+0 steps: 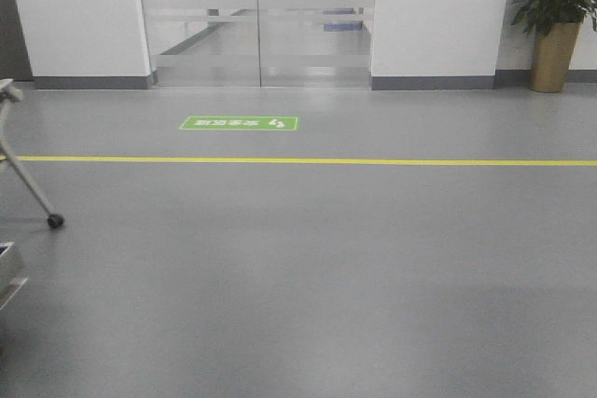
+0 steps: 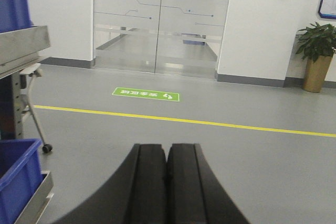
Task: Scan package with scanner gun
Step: 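Drive the base forward and turn toward the red-framed table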
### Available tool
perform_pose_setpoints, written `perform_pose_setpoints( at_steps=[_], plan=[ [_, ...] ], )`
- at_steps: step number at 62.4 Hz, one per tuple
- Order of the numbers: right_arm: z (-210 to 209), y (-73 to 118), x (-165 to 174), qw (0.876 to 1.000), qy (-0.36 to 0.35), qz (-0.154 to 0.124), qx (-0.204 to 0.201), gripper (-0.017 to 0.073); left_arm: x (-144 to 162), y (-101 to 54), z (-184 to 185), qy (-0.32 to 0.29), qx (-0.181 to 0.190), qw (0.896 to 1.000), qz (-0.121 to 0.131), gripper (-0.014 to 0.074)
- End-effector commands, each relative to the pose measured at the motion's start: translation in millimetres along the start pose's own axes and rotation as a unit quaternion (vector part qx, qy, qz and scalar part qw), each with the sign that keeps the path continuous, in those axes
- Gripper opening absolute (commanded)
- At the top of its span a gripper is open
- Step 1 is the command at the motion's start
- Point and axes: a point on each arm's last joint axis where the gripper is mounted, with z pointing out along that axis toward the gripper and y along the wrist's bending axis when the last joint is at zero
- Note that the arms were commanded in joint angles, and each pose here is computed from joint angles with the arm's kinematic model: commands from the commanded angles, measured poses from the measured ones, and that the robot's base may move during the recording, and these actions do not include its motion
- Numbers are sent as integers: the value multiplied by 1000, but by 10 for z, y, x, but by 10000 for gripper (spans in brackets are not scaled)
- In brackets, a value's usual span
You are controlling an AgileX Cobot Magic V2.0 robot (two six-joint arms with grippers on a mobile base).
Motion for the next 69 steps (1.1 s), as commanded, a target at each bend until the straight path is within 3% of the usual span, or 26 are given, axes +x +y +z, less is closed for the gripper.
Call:
perform_pose_setpoints(
  at_steps=[1, 69],
  plan=[
    [-3, 0, -25, 1000, -13, -2, 0, -154, -24, -2, -3, -10, 1, 1000, 0, -111],
    [-3, 0, -25, 1000, -13, -2, 0, -154, -24, -2, -3, -10, 1, 1000, 0, -111]
  ],
)
